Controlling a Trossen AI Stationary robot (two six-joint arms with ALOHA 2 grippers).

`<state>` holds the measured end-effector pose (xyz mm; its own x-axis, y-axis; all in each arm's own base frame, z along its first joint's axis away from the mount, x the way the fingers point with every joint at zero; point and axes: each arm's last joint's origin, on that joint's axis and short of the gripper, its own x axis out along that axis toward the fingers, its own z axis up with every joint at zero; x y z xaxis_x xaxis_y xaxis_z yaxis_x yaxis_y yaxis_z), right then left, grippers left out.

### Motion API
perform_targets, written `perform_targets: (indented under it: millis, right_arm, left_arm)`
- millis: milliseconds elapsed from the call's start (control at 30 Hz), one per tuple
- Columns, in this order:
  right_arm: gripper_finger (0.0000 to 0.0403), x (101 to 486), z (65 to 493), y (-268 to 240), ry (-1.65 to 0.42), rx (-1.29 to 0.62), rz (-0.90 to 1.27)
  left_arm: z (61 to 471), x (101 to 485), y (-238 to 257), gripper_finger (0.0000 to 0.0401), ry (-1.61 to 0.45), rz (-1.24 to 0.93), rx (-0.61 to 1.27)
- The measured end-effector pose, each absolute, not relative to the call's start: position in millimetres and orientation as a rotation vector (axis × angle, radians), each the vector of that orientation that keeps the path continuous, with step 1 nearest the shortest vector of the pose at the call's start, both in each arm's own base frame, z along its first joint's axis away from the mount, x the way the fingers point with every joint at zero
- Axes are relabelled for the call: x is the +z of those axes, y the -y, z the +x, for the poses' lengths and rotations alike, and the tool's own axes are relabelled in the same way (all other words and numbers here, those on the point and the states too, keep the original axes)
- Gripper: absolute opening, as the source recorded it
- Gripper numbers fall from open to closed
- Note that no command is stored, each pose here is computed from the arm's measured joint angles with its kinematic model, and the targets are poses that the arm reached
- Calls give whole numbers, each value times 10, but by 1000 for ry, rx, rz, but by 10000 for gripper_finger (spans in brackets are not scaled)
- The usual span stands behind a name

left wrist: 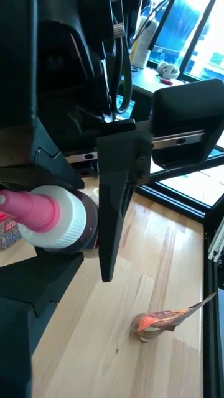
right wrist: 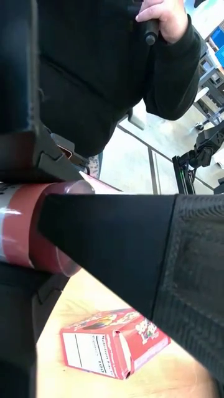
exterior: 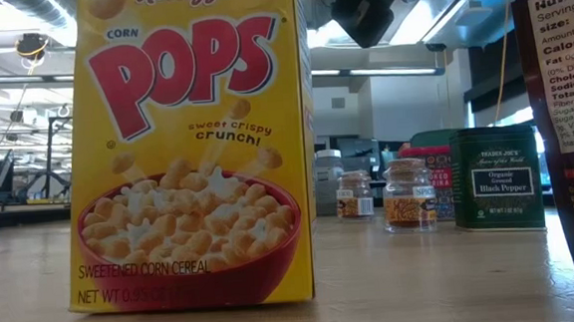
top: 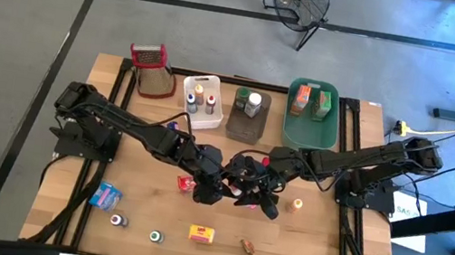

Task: Pick & Place Kitchen Items
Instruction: Put the pink food coloring into the white bin

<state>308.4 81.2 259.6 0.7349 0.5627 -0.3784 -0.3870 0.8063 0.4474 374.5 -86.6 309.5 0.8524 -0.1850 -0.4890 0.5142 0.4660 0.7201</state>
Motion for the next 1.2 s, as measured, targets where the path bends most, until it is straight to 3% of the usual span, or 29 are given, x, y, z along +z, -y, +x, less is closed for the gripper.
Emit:
perform_targets:
  millis: [433,933,1200]
  right_arm:
    - [151,2559,3077,-791,-567,447,364]
    - [250,2569,3054,-757,-584,425,373]
    - [262,2661,2990,-729,-562,424,369]
  left_arm:
    - [3745,3069,860,149,-385,1000,-445]
    - [3739,3069,879,147,-396,990,-429]
    - [3720,3069,939,147,-411,1011,-399]
